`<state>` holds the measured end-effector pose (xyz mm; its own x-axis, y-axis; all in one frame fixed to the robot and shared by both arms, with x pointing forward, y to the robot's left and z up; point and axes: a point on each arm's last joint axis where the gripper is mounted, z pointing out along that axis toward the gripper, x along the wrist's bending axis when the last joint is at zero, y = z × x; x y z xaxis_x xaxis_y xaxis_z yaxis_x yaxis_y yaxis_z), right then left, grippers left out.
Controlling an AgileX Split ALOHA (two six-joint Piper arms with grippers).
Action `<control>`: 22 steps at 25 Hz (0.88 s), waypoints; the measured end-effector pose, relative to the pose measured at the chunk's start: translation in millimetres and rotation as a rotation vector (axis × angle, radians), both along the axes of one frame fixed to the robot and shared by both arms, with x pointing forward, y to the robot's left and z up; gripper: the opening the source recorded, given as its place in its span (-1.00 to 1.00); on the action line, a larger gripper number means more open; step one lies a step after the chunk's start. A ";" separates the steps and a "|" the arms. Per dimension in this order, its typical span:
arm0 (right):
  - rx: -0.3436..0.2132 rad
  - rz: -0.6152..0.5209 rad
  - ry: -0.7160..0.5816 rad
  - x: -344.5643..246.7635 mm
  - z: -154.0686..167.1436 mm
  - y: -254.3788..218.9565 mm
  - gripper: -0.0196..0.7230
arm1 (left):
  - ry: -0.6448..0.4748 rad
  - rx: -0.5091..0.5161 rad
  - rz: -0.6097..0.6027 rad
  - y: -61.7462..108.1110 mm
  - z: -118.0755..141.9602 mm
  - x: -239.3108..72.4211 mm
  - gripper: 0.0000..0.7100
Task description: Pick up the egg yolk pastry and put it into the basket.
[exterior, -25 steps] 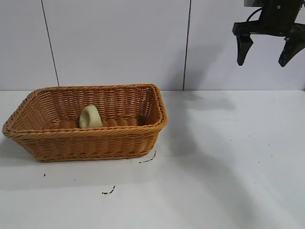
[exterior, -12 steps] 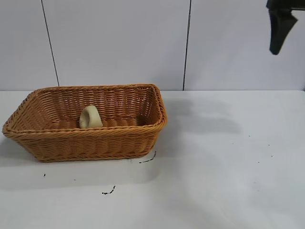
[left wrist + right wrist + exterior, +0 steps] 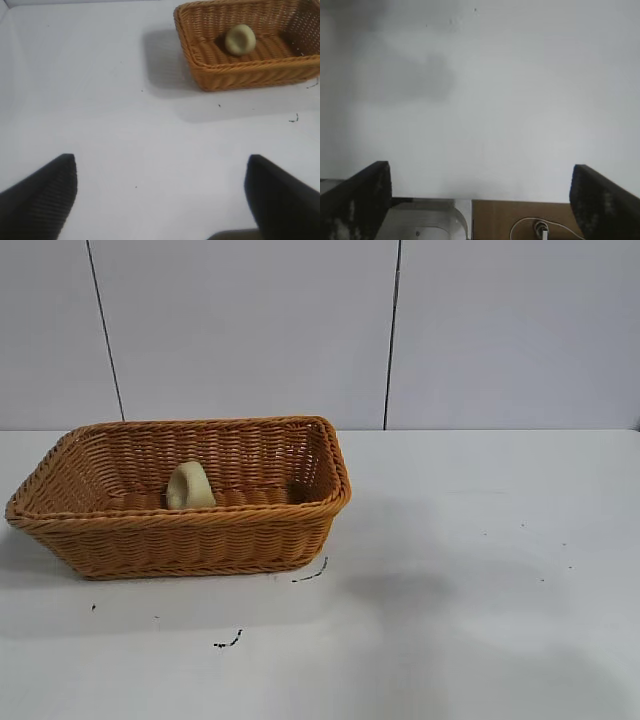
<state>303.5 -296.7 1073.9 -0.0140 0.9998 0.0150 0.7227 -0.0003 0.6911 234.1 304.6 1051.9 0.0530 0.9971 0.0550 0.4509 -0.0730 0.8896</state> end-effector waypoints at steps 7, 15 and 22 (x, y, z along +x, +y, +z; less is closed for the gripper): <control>0.008 0.001 -0.203 -42.8 -22.7 -0.5 0.92 | 0.000 0.000 0.000 0.0 0.0 0.0 0.95; 0.011 0.002 -0.358 -66.7 -21.3 -0.9 0.92 | 0.000 0.000 0.000 0.0 0.0 0.0 0.95; 0.014 0.003 -0.368 -68.0 -21.3 -0.7 0.92 | 0.000 0.000 0.000 0.0 0.0 0.0 0.95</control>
<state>235.5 -297.4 1052.6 -0.0236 0.9995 0.0220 0.4261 -0.0099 0.9046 234.1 304.6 1051.9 0.0530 0.9971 0.0550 0.4509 -0.0730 0.8896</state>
